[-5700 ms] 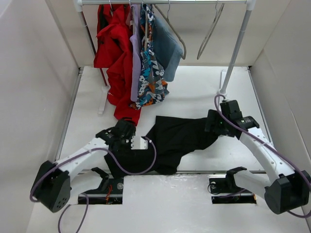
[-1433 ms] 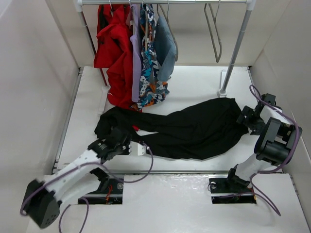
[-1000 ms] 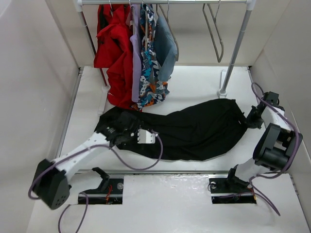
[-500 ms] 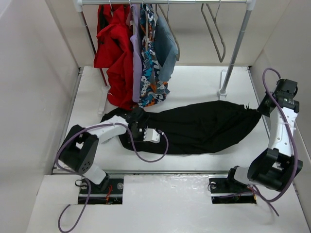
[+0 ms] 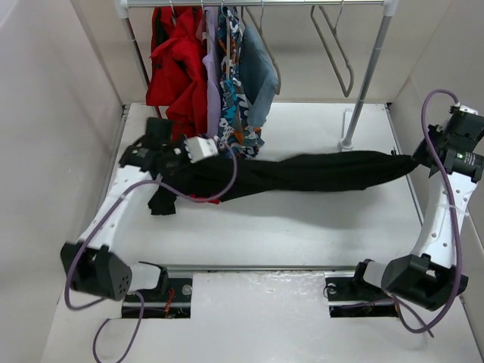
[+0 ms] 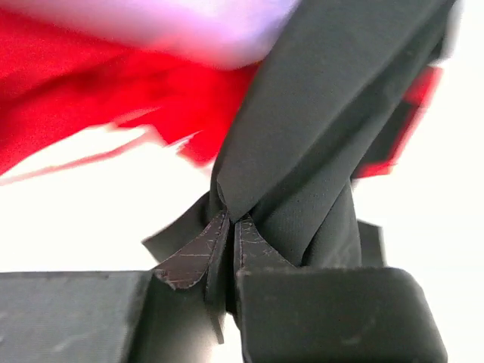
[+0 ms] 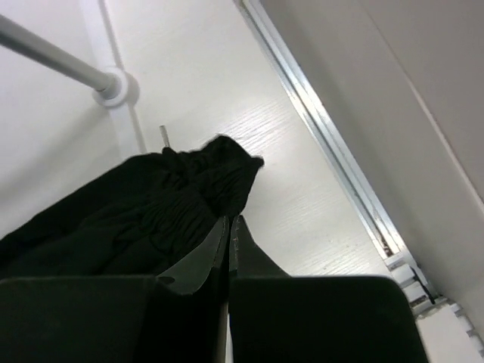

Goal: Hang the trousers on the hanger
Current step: Flatten out the trousers at the center of the board.

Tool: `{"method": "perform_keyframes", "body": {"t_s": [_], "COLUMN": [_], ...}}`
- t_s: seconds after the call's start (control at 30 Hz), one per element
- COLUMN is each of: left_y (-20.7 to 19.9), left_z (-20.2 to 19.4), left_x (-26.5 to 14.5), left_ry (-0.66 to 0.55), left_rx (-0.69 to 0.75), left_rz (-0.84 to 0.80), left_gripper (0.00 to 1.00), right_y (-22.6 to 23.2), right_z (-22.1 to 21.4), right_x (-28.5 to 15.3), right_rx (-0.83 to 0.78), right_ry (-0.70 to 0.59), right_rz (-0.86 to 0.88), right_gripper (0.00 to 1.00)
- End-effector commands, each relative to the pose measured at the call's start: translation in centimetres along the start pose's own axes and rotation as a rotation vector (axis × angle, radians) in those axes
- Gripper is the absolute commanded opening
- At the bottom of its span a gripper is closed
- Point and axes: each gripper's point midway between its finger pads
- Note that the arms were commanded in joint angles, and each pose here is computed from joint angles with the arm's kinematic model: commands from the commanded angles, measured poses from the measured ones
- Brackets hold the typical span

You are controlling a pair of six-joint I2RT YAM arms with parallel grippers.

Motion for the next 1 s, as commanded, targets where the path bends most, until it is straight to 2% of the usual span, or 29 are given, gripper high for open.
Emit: {"method": "perform_keyframes", "body": {"t_s": [0.0, 0.03, 0.07, 0.13, 0.17, 0.2, 0.23, 0.27, 0.3, 0.33, 0.43, 0.5, 0.57, 0.67, 0.73, 0.83, 0.97], "left_y": [6.9, 8.3, 8.1, 6.9, 3.3, 0.8, -2.0, -5.8, -8.2, -9.2, -9.5, -9.1, -8.5, -5.7, -4.9, -5.3, -4.9], "left_z": [0.0, -0.3, -1.0, -2.4, -4.0, -5.0, -6.0, -7.7, -8.9, -9.4, -9.5, -9.1, -8.8, -11.1, -12.9, -13.7, -17.4], "left_x": [-7.5, -9.0, -10.1, -10.3, -9.2, -8.6, -8.0, -7.9, -7.8, -8.0, -8.9, -9.5, -9.5, -8.0, -6.3, -4.4, -1.5], "left_ry": [-0.033, -0.024, -0.019, 0.021, 0.057, 0.083, 0.107, 0.151, 0.164, 0.168, 0.142, 0.126, 0.127, 0.251, 0.323, 0.339, 0.434], "left_rx": [-0.085, -0.092, -0.099, -0.071, -0.041, 0.005, 0.066, 0.155, 0.182, 0.196, 0.183, 0.16, 0.064, -0.117, -0.165, -0.174, -0.134], "left_rz": [0.365, 0.451, 0.489, 0.482, 0.363, 0.269, 0.166, 0.015, -0.029, -0.04, 0.046, 0.081, 0.104, 0.176, 0.144, 0.087, 0.133], "left_gripper": [0.0, 0.0, 0.0, 0.0, 0.06, 0.17, 0.3, 0.48, 0.55, 0.59, 0.71, 0.73, 0.73, 0.71, 0.7, 0.7, 0.71], "right_y": [1.0, 1.3, 1.7, 2.1, 2.3, 2.3, 2.3, 2.2, 2.0, 2.0, 1.6, 1.6, 1.6, 1.7, 2.1, 2.5, 2.8], "right_z": [3.0, 2.7, 2.1, 1.4, 1.1, 0.1, -0.3, -0.6, -0.9, -1.2, -1.2, -1.0, -1.2, -0.7, -0.7, -0.8, -0.6], "right_x": [-2.2, -1.9, -1.8, -1.6, -1.6, -0.9, -0.9, -0.6, -0.4, -0.3, -0.2, -0.2, 0.2, 0.3, 0.6, 0.8, 0.8], "right_rx": [0.006, 0.016, 0.015, 0.014, 0.024, 0.025, 0.025, 0.025, 0.026, 0.026, 0.027, 0.027, 0.027, 0.027, 0.026, 0.026, 0.025], "right_ry": [-0.127, -0.122, -0.109, -0.1, -0.102, -0.078, -0.073, -0.07, -0.061, -0.052, -0.052, -0.061, -0.051, -0.06, -0.058, -0.048, -0.057], "right_rz": [0.067, 0.078, 0.101, 0.122, 0.135, 0.135, 0.135, 0.126, 0.115, 0.115, 0.093, 0.093, 0.093, 0.093, 0.119, 0.139, 0.158], "right_gripper": [0.0, 0.0, 0.0, 0.0, 0.0, 0.0, 0.0, 0.0, 0.0, 0.0, 0.0, 0.0, 0.0, 0.0, 0.0, 0.0, 0.0]}}
Point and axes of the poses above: each gripper's point midway between its finger pads, its own x axis out along the fingers, its own y axis along the line the jaws close on, z = x × y, and after that the axes turned 5 degrees about -x, right-handed
